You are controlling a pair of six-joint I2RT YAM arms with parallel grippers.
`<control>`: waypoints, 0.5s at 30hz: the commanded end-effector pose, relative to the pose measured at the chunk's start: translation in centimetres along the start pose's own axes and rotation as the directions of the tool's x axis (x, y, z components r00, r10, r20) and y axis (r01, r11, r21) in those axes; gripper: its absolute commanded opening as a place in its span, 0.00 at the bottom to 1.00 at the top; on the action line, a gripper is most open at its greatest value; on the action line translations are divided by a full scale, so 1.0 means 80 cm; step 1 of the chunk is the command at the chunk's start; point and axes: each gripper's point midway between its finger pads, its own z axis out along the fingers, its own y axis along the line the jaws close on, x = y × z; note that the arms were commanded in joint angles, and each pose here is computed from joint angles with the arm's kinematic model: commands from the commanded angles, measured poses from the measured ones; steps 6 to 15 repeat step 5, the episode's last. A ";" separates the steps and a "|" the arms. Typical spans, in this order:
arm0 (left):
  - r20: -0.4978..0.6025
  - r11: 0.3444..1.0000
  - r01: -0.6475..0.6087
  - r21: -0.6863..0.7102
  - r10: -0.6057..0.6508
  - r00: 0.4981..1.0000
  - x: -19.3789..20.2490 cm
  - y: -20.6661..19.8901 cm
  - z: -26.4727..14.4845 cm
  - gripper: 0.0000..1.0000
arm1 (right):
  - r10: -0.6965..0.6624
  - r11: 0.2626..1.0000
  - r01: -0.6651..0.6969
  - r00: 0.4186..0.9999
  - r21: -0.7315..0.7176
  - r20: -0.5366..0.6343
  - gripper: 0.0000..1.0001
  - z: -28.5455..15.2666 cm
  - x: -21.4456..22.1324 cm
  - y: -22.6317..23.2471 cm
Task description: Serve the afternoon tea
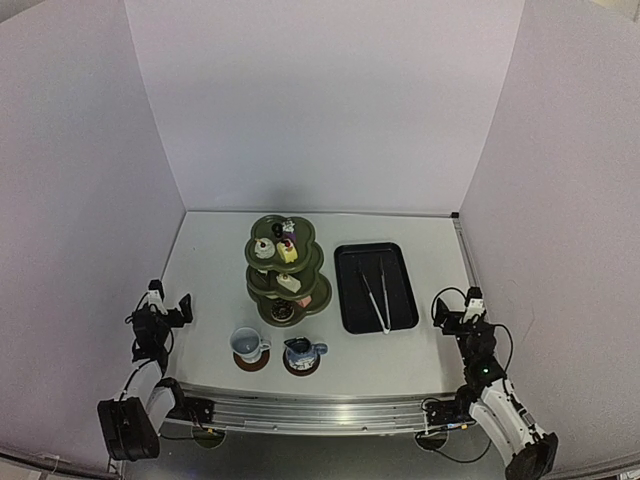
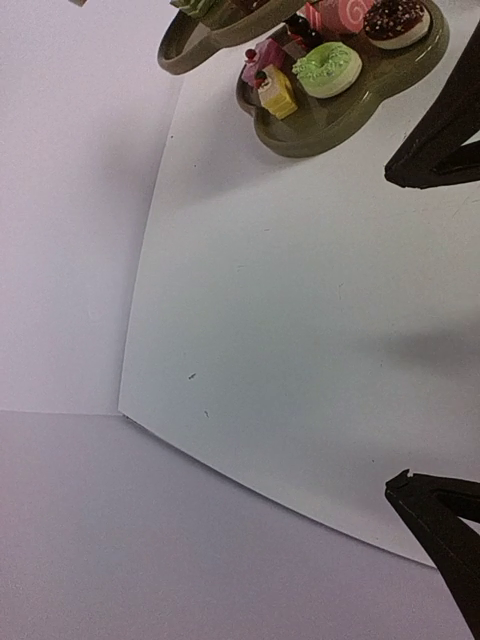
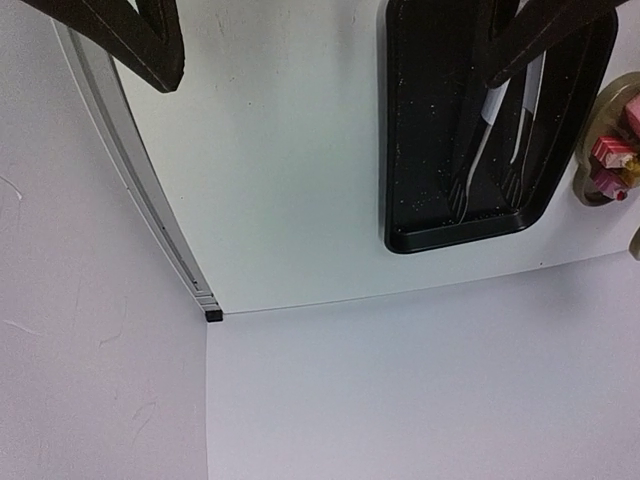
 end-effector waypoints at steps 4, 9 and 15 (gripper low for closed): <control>0.030 0.997 0.011 -0.078 -0.009 1.000 -0.016 0.018 0.003 1.00 | -0.019 0.999 0.018 0.999 0.039 0.035 0.98 0.002 -0.010 -0.007; 0.028 0.992 0.033 -0.121 -0.030 0.999 -0.016 0.027 0.003 1.00 | -0.021 0.999 0.019 0.999 0.042 0.035 0.98 0.002 -0.009 -0.008; 0.028 0.992 0.033 -0.121 -0.030 0.999 -0.016 0.027 0.003 1.00 | -0.021 0.999 0.019 0.999 0.042 0.035 0.98 0.002 -0.009 -0.008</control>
